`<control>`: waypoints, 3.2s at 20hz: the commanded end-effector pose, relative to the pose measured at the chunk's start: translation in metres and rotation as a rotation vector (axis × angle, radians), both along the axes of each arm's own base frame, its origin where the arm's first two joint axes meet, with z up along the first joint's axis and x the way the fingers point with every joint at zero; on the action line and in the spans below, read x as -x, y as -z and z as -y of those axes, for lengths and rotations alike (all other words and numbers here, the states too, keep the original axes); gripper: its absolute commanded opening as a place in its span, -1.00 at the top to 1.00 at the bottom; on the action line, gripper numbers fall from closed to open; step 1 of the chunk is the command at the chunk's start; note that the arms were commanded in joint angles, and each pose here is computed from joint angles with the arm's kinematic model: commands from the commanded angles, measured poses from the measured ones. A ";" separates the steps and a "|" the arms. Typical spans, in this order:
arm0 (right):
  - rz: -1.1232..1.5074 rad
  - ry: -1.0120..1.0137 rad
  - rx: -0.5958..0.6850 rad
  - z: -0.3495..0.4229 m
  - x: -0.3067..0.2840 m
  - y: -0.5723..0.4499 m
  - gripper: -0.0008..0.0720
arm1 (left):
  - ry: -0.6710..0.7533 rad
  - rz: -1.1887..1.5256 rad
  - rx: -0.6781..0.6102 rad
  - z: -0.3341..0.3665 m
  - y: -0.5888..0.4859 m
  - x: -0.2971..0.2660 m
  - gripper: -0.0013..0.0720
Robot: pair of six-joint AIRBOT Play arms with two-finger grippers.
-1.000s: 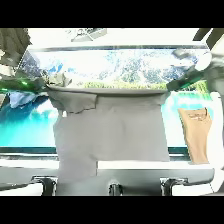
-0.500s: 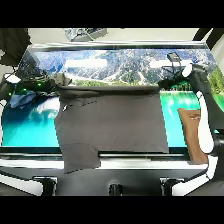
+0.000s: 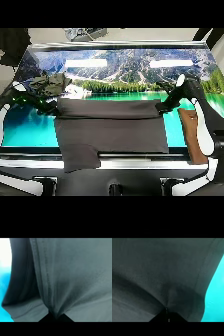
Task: Fold the shirts.
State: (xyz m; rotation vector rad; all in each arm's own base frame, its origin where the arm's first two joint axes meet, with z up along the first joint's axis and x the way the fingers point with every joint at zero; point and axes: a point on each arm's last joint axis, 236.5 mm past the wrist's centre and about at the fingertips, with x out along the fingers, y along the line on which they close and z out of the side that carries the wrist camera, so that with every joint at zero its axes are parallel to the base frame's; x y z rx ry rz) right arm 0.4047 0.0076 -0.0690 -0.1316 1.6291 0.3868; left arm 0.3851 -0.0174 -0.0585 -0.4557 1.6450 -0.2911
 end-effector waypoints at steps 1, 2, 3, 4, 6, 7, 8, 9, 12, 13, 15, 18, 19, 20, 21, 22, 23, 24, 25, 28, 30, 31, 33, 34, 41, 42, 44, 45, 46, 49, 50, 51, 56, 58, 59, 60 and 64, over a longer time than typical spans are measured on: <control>-0.006 0.090 -0.008 -0.005 0.001 0.001 0.35 | -0.028 -0.093 0.030 0.008 0.003 0.017 0.48; 0.037 0.072 -0.009 -0.005 -0.005 -0.012 -0.15 | -0.027 -0.091 0.049 0.009 -0.006 0.017 -0.18; 0.078 0.006 0.001 0.000 -0.008 -0.031 -0.42 | -0.019 -0.087 0.052 0.005 -0.017 0.018 -0.44; 0.095 -0.036 0.021 0.010 -0.006 -0.049 -0.59 | -0.025 -0.075 0.038 -0.004 -0.027 0.019 -0.43; 0.032 -0.014 0.016 0.038 0.023 -0.075 -0.59 | -0.058 -0.051 0.026 -0.020 -0.045 0.028 -0.43; -0.028 0.027 -0.003 0.053 0.043 -0.080 -0.58 | -0.074 -0.052 0.015 -0.026 -0.050 0.039 -0.43; -0.067 0.071 -0.019 0.066 0.061 -0.081 -0.54 | -0.080 -0.070 -0.004 -0.032 -0.048 0.058 -0.43; -0.080 0.115 -0.028 0.075 0.073 -0.079 -0.53 | -0.076 -0.098 -0.022 -0.034 -0.040 0.081 -0.43; -0.106 0.157 -0.013 0.079 0.113 -0.053 -0.53 | -0.126 -0.183 0.030 -0.004 -0.002 0.154 -0.42; -0.104 0.156 -0.023 0.073 0.121 -0.044 -0.53 | -0.136 -0.185 0.056 0.010 0.011 0.174 -0.42; -0.113 0.156 -0.054 0.062 0.134 -0.030 -0.53 | -0.139 -0.215 0.066 0.023 0.031 0.208 -0.41; -0.148 0.148 -0.061 0.058 0.147 -0.021 -0.55 | -0.173 -0.257 0.139 0.049 0.046 0.233 -0.40; -0.153 0.149 -0.061 0.058 0.149 -0.019 -0.57 | -0.178 -0.255 0.141 0.053 0.050 0.235 -0.40; -0.158 0.149 -0.063 0.057 0.150 -0.018 -0.58 | -0.171 -0.248 0.129 0.054 0.054 0.236 -0.40; -0.163 0.148 -0.064 0.057 0.152 -0.017 -0.58 | -0.163 -0.236 0.115 0.056 0.058 0.234 -0.39; -0.168 0.144 -0.066 0.056 0.155 -0.016 -0.60 | -0.162 -0.219 0.098 0.057 0.061 0.230 -0.21; -0.170 0.143 -0.067 0.055 0.159 -0.014 -0.60 | -0.175 -0.204 0.077 0.056 0.064 0.225 0.06; -0.173 0.144 -0.067 0.053 0.165 -0.011 -0.60 | -0.192 -0.188 0.059 0.056 0.067 0.219 0.38; -0.173 0.146 -0.067 0.050 0.172 -0.008 -0.61 | -0.187 -0.173 0.050 0.056 0.069 0.217 0.63; -0.192 0.150 -0.092 0.038 0.194 0.005 -0.81 | -0.178 -0.154 0.044 0.055 0.070 0.214 0.86; -0.198 0.157 -0.169 0.018 0.200 0.015 -0.81 | -0.162 -0.152 0.049 0.055 0.070 0.215 0.86; -0.187 0.171 -0.185 0.013 0.200 0.021 -0.81 | -0.159 -0.153 0.051 0.056 0.069 0.216 0.86; -0.158 0.225 -0.193 0.008 0.196 0.032 -0.81 | -0.159 -0.154 0.051 0.056 0.069 0.216 0.86; -0.149 0.246 -0.213 0.003 0.194 0.035 -0.80 | -0.158 -0.154 0.051 0.056 0.069 0.216 0.86; -0.103 0.270 -0.228 -0.001 0.186 0.042 0.88 | -0.056 -0.087 0.085 0.058 0.059 0.207 0.87; -0.084 0.231 -0.231 0.000 0.182 0.037 0.88 | -0.037 -0.071 0.074 0.054 0.054 0.201 0.87; -0.044 0.166 -0.232 0.004 0.172 0.019 0.88 | -0.003 0.025 0.056 0.047 0.028 0.174 0.88; -0.005 0.145 -0.233 0.005 0.162 0.005 0.88 | 0.004 0.096 0.052 0.045 0.007 0.158 0.88; 0.047 0.132 -0.245 0.004 0.149 -0.012 0.88 | -0.021 0.157 0.034 0.042 -0.014 0.142 0.88; 0.227 0.142 -0.238 0.010 0.096 -0.054 0.88 | -0.131 0.401 -0.035 0.024 -0.080 0.083 0.88; 0.282 0.135 -0.221 0.011 0.078 -0.066 0.88 | -0.141 0.461 -0.049 0.019 -0.096 0.065 0.89; 0.326 0.110 -0.206 0.009 0.059 -0.076 0.88 | -0.156 0.501 -0.058 0.013 -0.109 0.046 0.89; 0.329 0.047 -0.071 0.008 -0.027 -0.057 0.87 | -0.114 0.443 -0.030 0.013 -0.093 -0.033 0.88; 0.289 0.055 -0.087 -0.002 -0.051 -0.034 0.87 | -0.114 0.350 -0.007 0.020 -0.064 -0.051 0.88; 0.281 0.065 -0.099 -0.007 -0.059 -0.026 0.87 | -0.105 0.309 0.002 0.022 -0.049 -0.055 0.88; 0.273 0.082 -0.119 -0.013 -0.065 -0.018 0.87 | -0.110 0.259 0.010 0.022 -0.033 -0.056 0.88; 0.164 0.121 -0.143 -0.018 -0.057 0.023 0.87 | -0.197 0.073 0.032 0.025 0.016 -0.046 0.87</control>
